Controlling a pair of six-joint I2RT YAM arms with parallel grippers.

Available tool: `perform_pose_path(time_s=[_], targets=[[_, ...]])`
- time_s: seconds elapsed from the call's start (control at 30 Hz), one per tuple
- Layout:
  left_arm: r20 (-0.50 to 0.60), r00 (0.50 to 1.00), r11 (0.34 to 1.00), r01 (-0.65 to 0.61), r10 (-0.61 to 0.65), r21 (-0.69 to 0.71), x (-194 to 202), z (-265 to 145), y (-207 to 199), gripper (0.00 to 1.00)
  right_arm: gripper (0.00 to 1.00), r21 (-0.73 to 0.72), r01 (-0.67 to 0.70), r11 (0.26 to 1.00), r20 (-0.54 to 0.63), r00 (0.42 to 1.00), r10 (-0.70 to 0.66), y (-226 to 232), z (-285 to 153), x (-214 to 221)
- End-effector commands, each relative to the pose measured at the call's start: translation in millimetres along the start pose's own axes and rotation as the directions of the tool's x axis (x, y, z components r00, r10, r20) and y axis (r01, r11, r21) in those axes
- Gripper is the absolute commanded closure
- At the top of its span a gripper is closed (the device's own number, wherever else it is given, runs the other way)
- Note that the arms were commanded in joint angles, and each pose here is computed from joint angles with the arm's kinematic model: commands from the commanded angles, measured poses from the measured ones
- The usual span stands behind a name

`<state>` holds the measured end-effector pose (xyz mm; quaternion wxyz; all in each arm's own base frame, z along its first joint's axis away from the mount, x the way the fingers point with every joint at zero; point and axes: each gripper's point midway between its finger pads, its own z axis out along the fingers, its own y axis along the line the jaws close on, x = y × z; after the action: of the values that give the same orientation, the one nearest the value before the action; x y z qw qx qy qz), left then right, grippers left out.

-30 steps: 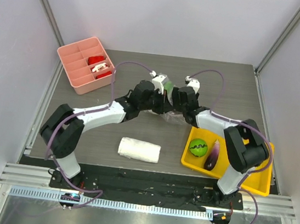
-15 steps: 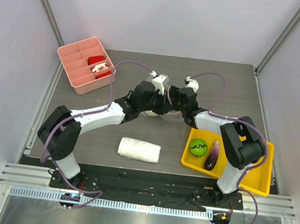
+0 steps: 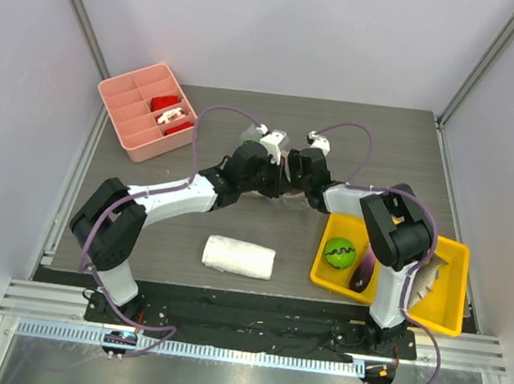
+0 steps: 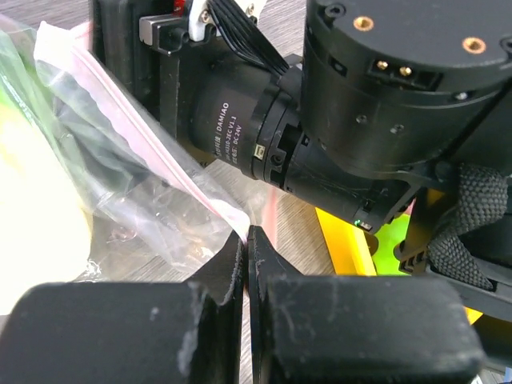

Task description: Open the zip-top bag and remove the fake food

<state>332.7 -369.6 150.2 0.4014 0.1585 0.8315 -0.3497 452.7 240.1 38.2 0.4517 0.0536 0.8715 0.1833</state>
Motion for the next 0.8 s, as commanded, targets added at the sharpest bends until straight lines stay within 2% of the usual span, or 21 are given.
perform_pose_path(time_s=[0.0, 0.1, 0.13, 0.23, 0.43, 0.5, 0.53, 0.57, 0.6, 0.63, 0.7, 0.73, 0.77], targets=[[0.02, 1.0, 0.999, -0.02, 0.02, 0.032, -11, -4, -7, 1.0, 0.65, 0.002, 0.016, 1.0, 0.056, 0.998, -0.016, 4, -7, -30], [0.021, 1.0, 1.0, -0.001, 0.001, 0.003, -10, -7, 7, 1.0, 0.71, -0.023, 0.021, 1.0, 0.039, 0.999, -0.02, 21, -33, -54], [0.019, 1.0, 1.0, 0.002, -0.002, -0.002, -9, -8, 10, 1.0, 0.71, -0.03, 0.029, 0.999, -0.039, 0.999, -0.031, 23, -43, -44], [0.022, 1.0, 1.0, 0.013, -0.013, -0.025, -10, -12, 23, 1.0, 0.72, -0.046, 0.014, 0.999, -0.087, 0.996, -0.018, 35, -79, -56], [0.026, 0.999, 0.999, 0.022, -0.021, -0.049, -15, -18, 35, 1.0, 0.72, -0.142, -0.033, 0.989, -0.118, 0.993, 0.016, 48, -152, -64], [0.035, 0.999, 0.998, 0.02, -0.018, -0.056, -20, -23, 35, 1.0, 0.72, -0.1, -0.022, 0.995, -0.11, 0.994, 0.011, 36, -171, -65], [0.035, 0.999, 0.998, 0.019, -0.017, -0.054, -21, -24, 34, 1.0, 0.72, -0.024, -0.009, 1.0, -0.13, 0.992, 0.006, 18, -182, -57], [0.033, 0.999, 0.999, 0.013, -0.012, -0.05, -21, -26, 33, 1.0, 0.72, 0.028, -0.009, 1.0, -0.099, 0.995, 0.011, 4, -200, -59], [0.034, 0.999, 0.999, 0.011, -0.01, -0.05, -22, -28, 32, 1.0, 0.71, 0.15, -0.024, 0.988, -0.047, 0.998, 0.032, -23, -208, -65], [0.033, 0.999, 0.999, 0.007, -0.006, -0.039, -22, -29, 30, 1.0, 0.71, 0.253, -0.016, 0.967, -0.079, 0.996, 0.038, -54, -217, -44], [0.027, 1.0, 1.0, -0.003, 0.003, -0.025, -20, -31, 27, 1.0, 0.7, 0.371, -0.082, 0.925, 0.016, 0.997, 0.082, -95, -244, -52], [0.028, 1.0, 1.0, -0.007, 0.007, -0.001, -21, -33, 23, 1.0, 0.7, 0.425, -0.096, 0.9, -0.009, 0.994, 0.11, -115, -252, -33], [0.031, 0.999, 1.0, -0.012, 0.012, 0.01, -22, -34, 20, 1.0, 0.69, 0.44, -0.123, 0.889, 0.018, 0.992, 0.129, -124, -263, -31]])
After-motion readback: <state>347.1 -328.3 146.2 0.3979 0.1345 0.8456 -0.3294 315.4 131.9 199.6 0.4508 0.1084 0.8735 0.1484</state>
